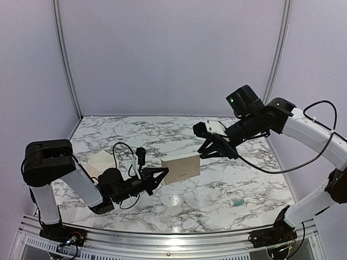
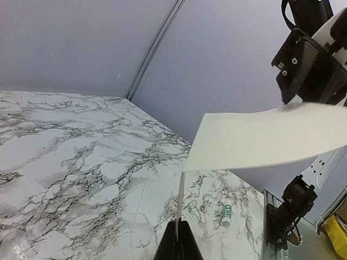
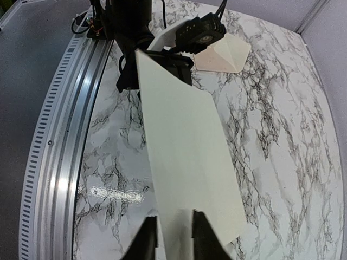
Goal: Place the letter into the envelope and seal it
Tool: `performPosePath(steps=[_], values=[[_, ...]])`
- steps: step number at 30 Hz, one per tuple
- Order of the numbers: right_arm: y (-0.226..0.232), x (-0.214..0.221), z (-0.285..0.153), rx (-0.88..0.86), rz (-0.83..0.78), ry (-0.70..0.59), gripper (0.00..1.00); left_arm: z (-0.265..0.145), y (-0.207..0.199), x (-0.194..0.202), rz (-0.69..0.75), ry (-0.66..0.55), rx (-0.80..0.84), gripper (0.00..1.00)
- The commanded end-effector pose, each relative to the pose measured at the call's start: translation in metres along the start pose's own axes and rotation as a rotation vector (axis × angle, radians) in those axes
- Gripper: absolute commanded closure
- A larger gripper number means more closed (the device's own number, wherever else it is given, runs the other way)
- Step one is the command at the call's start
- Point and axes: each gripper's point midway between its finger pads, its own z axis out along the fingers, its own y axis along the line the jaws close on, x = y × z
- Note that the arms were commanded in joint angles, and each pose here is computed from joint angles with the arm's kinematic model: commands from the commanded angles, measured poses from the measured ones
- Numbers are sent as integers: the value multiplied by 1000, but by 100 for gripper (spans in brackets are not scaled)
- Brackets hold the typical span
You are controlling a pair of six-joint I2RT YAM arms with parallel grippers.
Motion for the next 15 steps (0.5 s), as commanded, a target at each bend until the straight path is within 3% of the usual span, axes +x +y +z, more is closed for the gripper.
performPosePath(steps=[1,7,11,15], values=[[9,13,7,-26,-8,14,67,-8,-9,-24,-38,-101,49,100],[48,34,13,-130,20,48,47,-9,-11,-34,-49,-107,63,100],[45,45,10,-92,30,87,44,1,-22,-25,19,-7,99,100],[37,9,-29,-92,-9,-32,48,3,-22,-16,128,95,76,100]])
